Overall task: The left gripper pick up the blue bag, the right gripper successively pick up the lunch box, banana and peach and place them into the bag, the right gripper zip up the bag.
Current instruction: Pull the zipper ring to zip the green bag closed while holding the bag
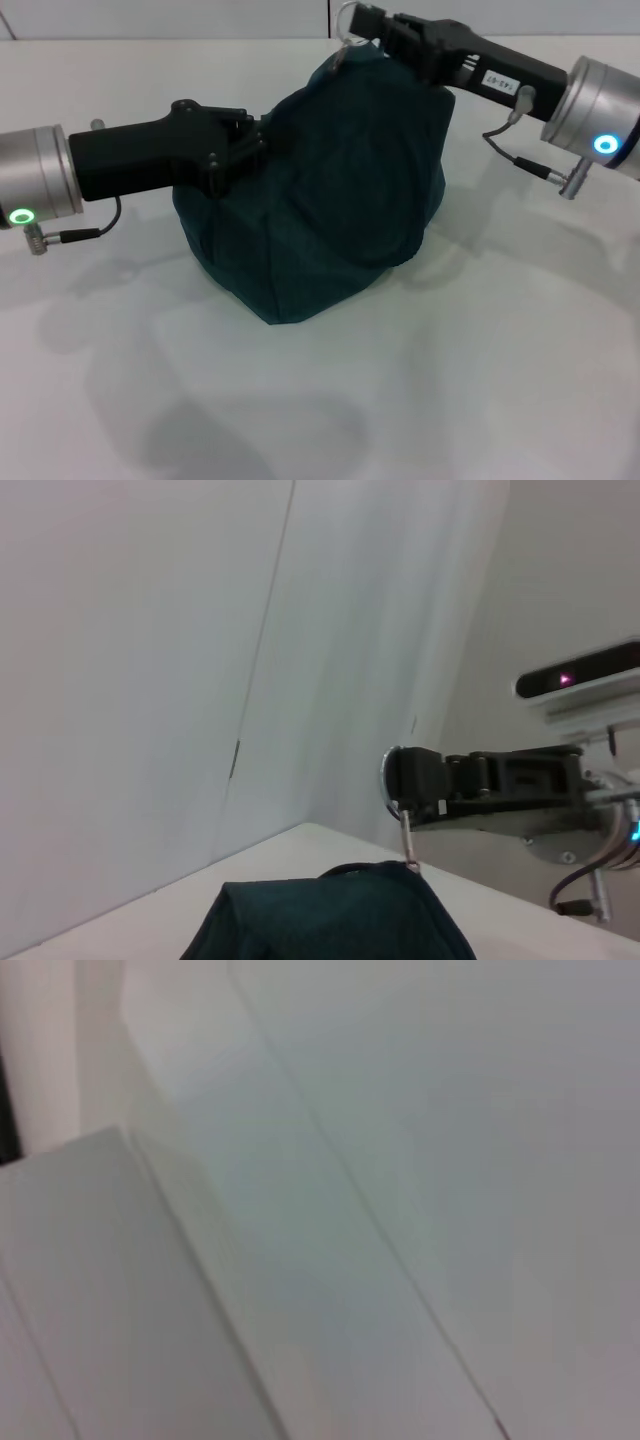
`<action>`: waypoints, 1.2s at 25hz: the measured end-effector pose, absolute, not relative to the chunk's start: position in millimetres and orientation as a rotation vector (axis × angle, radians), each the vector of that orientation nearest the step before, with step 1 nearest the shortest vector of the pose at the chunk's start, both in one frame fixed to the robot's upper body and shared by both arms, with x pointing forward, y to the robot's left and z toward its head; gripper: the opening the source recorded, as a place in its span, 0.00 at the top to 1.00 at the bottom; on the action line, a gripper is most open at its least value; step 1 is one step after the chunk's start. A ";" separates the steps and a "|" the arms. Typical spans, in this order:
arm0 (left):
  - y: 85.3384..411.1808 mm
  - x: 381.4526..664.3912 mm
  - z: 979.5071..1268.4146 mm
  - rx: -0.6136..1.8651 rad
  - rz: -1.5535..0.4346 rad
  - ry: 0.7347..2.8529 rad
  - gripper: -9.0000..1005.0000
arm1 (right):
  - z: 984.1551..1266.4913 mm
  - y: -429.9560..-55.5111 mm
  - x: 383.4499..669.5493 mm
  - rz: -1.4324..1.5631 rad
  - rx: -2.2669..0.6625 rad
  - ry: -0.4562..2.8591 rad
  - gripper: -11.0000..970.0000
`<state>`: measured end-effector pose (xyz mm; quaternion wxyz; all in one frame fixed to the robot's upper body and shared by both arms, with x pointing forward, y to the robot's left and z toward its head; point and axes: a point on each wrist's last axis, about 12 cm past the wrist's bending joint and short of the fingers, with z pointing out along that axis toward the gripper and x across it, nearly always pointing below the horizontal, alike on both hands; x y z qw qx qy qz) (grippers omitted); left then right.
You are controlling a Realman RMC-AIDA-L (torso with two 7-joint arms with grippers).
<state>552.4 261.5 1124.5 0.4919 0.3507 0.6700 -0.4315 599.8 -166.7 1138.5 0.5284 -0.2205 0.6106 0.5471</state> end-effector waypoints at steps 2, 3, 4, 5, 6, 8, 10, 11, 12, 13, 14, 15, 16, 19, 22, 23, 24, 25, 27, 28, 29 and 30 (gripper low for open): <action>261.7 552.0 1125.2 0.847 -1.052 1.619 0.90 | 1136.1 -171.4 599.3 1.318 -0.486 1.459 0.98; 261.9 551.8 1125.5 0.844 -1.053 1.615 0.90 | 1134.8 -173.6 598.8 1.324 -0.468 1.462 0.98; 262.1 551.6 1125.6 0.843 -1.053 1.613 0.90 | 1133.7 -175.4 598.3 1.329 -0.453 1.465 0.98; 262.3 551.3 1125.6 0.842 -1.053 1.610 0.90 | 1132.1 -178.4 597.5 1.335 -0.428 1.471 0.98; 262.5 550.8 1125.6 0.843 -1.054 1.608 0.90 | 1130.4 -181.6 596.6 1.340 -0.402 1.474 0.98; 262.8 549.9 1125.8 0.842 -1.057 1.600 0.90 | 1127.3 -187.7 594.8 1.345 -0.354 1.478 0.98; 263.1 548.9 1126.1 0.842 -1.063 1.595 0.90 | 1124.0 -193.8 592.9 1.349 -0.304 1.481 0.98; 263.1 548.2 1126.2 0.842 -1.067 1.591 0.90 | 1122.2 -197.1 591.9 1.353 -0.275 1.482 0.98; 263.1 548.1 1126.2 0.843 -1.068 1.591 0.90 | 1119.7 -201.2 590.5 1.357 -0.238 1.485 0.98; 263.3 547.7 1126.2 0.842 -1.070 1.590 0.90 | 1117.7 -204.4 589.5 1.361 -0.209 1.489 0.98; 263.4 547.6 1126.2 0.841 -1.070 1.589 0.90 | 1116.1 -207.3 588.9 1.365 -0.181 1.491 0.98; 263.5 547.4 1126.1 0.841 -1.071 1.589 0.90 | 1113.1 -211.2 587.8 1.369 -0.145 1.499 0.98; 263.5 547.2 1126.2 0.841 -1.072 1.588 0.90 | 1110.6 -214.0 587.2 1.373 -0.115 1.505 0.98; 263.6 546.5 1126.8 0.839 -1.078 1.581 0.90 | 1103.7 -220.4 585.2 1.386 -0.039 1.526 0.98; 263.7 545.8 1127.3 0.838 -1.084 1.574 0.90 | 1096.8 -224.9 583.6 1.401 0.030 1.557 0.98; 263.7 545.7 1127.4 0.838 -1.085 1.573 0.90 | 1095.1 -226.0 583.4 1.403 0.048 1.565 0.98; 263.8 545.5 1127.4 0.837 -1.085 1.573 0.90 | 1093.6 -226.9 583.1 1.405 0.063 1.572 0.98; 263.8 545.4 1127.3 0.837 -1.086 1.573 0.90 | 1091.7 -228.0 582.8 1.407 0.081 1.581 0.98; 263.8 545.0 1127.4 0.838 -1.088 1.571 0.90 | 1087.9 -230.2 582.0 1.407 0.113 1.599 0.98; 263.7 544.9 1127.5 0.838 -1.090 1.569 0.90 | 1085.5 -231.5 581.5 1.405 0.130 1.610 0.98; 263.7 544.6 1127.7 0.836 -1.091 1.565 0.90 | 1083.5 -232.6 581.2 1.402 0.146 1.620 0.97; 263.9 544.4 1127.9 0.834 -1.091 1.560 0.90 | 1081.7 -233.6 581.0 1.398 0.159 1.629 0.97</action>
